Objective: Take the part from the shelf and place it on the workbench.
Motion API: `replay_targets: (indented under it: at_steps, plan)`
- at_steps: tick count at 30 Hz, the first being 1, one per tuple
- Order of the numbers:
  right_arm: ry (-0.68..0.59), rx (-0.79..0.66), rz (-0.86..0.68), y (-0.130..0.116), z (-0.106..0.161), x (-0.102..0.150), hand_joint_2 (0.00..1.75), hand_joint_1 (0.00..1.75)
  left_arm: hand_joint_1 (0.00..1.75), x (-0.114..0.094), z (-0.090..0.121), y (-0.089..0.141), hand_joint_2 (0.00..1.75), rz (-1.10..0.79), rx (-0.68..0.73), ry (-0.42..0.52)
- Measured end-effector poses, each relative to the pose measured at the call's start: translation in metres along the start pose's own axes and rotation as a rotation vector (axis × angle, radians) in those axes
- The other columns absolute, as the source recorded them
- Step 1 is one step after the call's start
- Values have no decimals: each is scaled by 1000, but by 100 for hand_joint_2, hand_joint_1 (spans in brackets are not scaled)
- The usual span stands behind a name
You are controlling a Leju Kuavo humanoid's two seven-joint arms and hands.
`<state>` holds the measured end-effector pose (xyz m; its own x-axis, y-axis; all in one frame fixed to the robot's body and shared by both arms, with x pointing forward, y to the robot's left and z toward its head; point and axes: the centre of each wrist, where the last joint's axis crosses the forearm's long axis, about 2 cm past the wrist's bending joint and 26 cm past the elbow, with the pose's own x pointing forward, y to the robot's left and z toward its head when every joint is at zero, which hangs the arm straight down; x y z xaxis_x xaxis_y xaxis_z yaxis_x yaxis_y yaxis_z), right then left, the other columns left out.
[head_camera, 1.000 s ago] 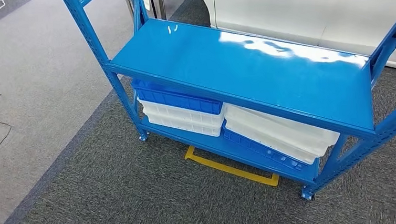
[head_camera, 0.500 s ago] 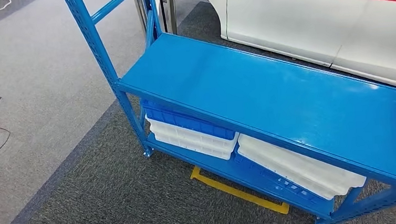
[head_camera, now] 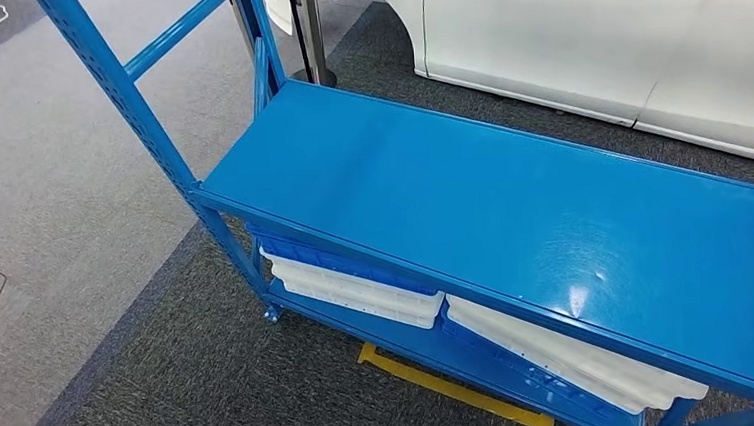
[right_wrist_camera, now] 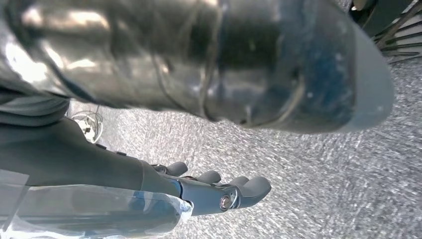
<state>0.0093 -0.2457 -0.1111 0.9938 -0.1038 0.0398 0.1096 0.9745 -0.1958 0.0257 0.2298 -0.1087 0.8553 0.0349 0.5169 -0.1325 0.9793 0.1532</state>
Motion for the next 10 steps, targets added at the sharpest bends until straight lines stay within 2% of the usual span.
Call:
replay_targets:
  at_steps: [10]
  plan:
    - [-9, 0, 8, 0, 0, 1, 0, 0, 0, 0, 0, 0, 0, -2, -7, 2]
